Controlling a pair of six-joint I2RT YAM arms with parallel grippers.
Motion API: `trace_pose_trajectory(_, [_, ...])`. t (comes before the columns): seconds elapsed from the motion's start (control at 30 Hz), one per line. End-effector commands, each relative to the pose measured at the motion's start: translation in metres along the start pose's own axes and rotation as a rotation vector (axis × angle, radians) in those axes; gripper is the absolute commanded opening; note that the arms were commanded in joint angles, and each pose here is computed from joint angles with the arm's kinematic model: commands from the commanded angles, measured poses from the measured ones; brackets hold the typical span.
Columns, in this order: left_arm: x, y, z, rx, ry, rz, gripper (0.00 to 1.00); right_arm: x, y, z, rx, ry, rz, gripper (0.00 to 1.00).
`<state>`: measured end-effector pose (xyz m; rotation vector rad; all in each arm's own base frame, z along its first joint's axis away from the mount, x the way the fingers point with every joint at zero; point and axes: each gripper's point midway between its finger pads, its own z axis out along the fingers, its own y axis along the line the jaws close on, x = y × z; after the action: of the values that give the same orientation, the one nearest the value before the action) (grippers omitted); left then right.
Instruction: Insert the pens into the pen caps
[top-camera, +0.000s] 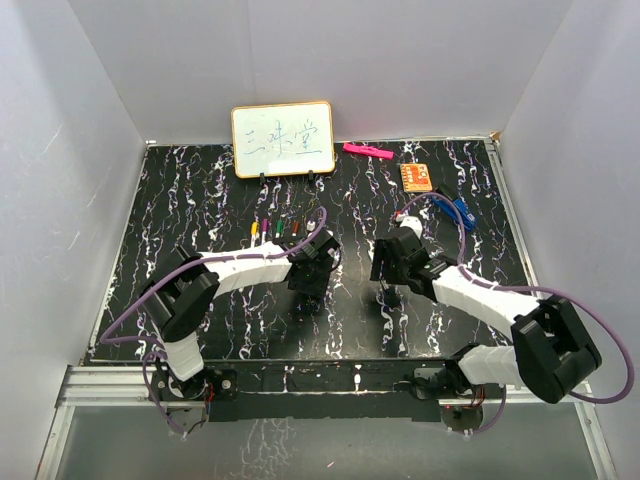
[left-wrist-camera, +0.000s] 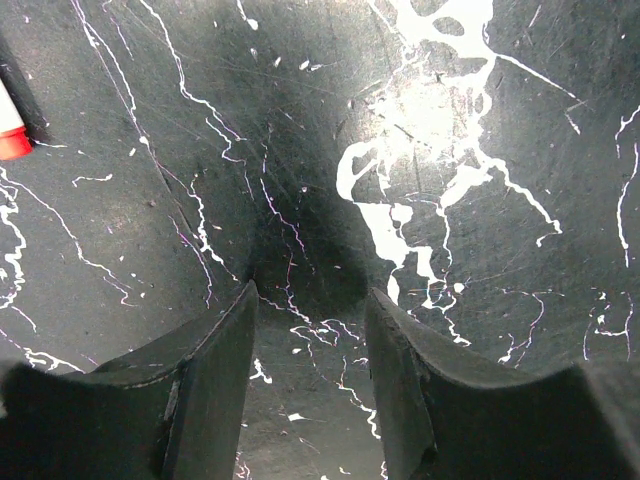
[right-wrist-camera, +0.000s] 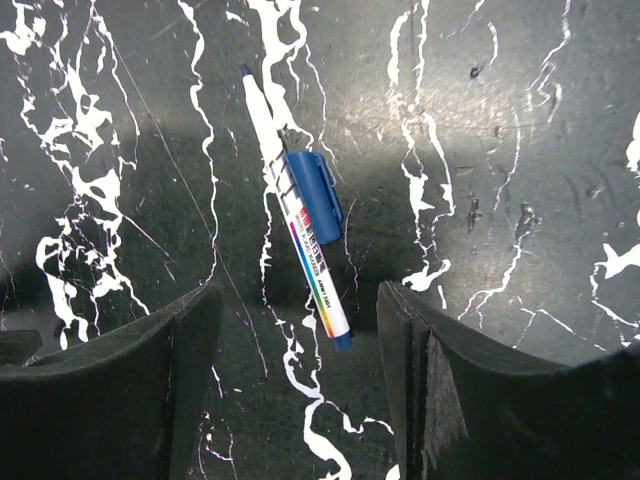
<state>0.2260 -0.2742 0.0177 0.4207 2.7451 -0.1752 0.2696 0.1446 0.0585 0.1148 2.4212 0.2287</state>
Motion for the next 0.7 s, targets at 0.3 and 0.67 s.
trace_pose_trajectory(0.3, [-0.022, 0.003, -0.028, 0.026, -0.115, -0.046, 0.46, 0.017, 0.02, 0.008, -0.126, 0.042, 0.054, 0.58])
trace_pose_trajectory(0.67, [-0.021, 0.006, -0.023, 0.024, -0.112, -0.058, 0.46, 0.026, 0.033, 0.012, -0.177, 0.079, 0.049, 0.56])
